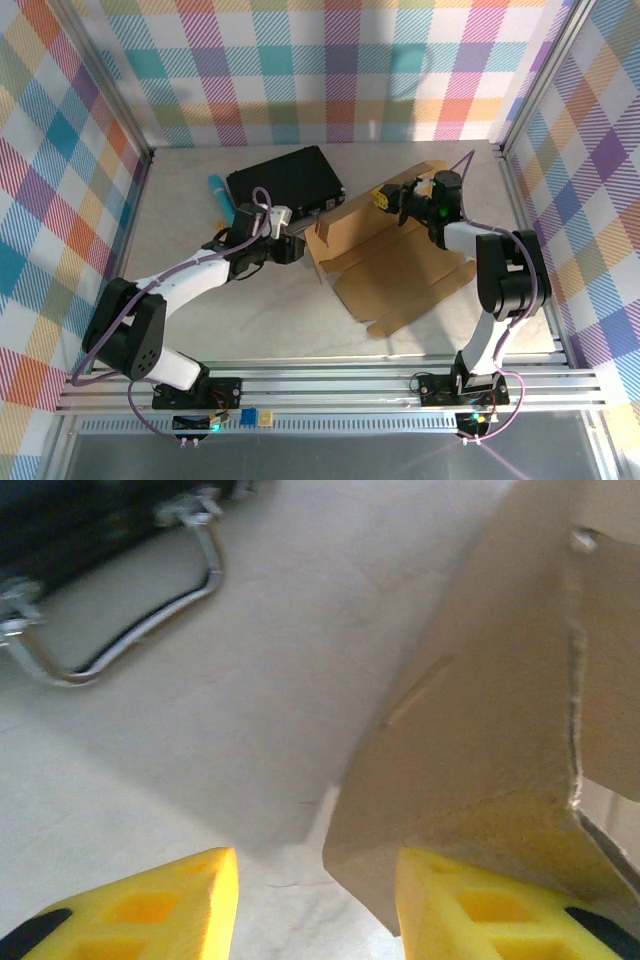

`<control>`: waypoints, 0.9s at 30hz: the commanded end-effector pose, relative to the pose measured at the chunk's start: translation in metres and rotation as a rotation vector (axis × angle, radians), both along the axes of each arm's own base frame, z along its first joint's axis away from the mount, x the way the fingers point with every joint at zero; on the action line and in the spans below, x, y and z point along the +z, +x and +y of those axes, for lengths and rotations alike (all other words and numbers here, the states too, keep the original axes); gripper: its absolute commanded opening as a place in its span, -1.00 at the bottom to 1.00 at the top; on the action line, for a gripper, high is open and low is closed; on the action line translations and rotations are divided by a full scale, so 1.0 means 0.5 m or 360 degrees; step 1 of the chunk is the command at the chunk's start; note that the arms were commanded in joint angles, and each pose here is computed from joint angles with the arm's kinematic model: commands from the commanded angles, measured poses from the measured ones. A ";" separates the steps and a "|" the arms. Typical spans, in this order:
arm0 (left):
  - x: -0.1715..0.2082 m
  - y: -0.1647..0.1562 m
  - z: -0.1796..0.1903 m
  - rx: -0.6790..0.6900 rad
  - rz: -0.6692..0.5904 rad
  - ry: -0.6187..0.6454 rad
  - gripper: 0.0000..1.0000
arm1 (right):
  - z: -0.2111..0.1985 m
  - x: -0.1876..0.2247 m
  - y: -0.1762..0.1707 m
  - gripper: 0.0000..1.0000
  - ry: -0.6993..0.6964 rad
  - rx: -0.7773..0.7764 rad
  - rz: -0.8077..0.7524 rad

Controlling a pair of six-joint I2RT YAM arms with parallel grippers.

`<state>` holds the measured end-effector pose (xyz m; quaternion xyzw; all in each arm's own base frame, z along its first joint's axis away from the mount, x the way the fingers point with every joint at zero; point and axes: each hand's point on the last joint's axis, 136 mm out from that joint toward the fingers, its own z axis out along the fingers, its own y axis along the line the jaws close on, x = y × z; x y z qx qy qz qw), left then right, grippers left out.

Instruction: Fold the paper box

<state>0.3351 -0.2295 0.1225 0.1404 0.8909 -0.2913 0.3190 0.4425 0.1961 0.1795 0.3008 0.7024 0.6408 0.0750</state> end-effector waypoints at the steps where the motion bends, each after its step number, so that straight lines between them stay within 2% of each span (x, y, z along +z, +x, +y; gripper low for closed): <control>1: 0.057 -0.003 -0.052 -0.0222 -0.0184 -0.0067 -0.07 | -0.002 0.027 0.015 -1.00 -0.0017 0.0022 -0.0119; 8: 0.059 -0.036 -0.092 -0.0347 -0.0202 -0.0056 -0.01 | -0.002 0.028 0.020 -1.00 -0.0006 0.0014 -0.0114; 27: 0.053 -0.026 -0.143 -0.0335 -0.0243 0.0005 0.02 | 0.002 0.006 0.007 -1.00 -0.0006 0.0055 -0.0084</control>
